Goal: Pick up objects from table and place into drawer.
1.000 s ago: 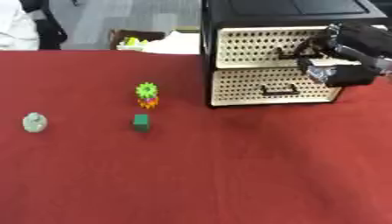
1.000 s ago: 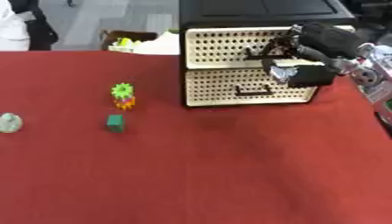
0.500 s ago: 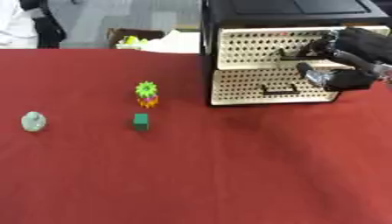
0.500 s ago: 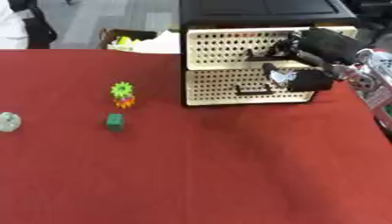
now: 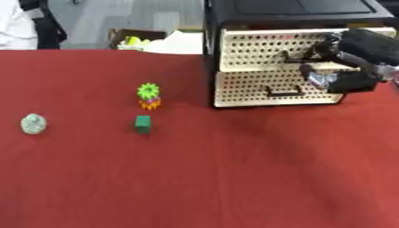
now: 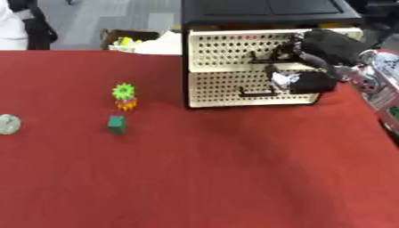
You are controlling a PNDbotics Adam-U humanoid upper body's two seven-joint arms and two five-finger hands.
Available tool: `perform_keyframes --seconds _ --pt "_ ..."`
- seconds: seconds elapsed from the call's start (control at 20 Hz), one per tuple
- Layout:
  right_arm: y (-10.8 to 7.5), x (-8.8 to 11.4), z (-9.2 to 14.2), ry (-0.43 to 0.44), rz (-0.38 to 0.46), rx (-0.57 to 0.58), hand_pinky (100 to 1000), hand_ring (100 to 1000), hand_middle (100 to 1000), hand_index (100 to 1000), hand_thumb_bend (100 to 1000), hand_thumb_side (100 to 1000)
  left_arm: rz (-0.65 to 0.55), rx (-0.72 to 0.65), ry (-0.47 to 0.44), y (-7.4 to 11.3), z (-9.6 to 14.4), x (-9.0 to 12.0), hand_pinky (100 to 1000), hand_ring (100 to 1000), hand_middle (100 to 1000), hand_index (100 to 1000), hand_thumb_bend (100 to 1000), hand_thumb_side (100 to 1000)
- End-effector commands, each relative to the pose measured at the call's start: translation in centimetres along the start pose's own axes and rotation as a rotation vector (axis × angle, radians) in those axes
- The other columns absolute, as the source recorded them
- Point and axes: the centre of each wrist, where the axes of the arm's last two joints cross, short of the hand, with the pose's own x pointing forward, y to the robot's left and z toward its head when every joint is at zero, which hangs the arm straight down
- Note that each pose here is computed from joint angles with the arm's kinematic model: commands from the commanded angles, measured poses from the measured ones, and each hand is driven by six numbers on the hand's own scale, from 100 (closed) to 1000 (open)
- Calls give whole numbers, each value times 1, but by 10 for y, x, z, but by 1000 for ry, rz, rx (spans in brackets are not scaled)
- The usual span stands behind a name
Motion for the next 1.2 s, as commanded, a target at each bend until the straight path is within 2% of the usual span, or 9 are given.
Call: perform_keyframes --seconds 0.05,1.2 --pt "-15 0 4 -2 39 -12 100 100 100 711 100 1000 3 -8 -21 0 -4 5 673 703 721 810 100 871" --pt "-15 20 16 -32 91 -25 100 100 100 702 100 1000 2 -7 -16 1 -3 5 675 705 721 809 100 868"
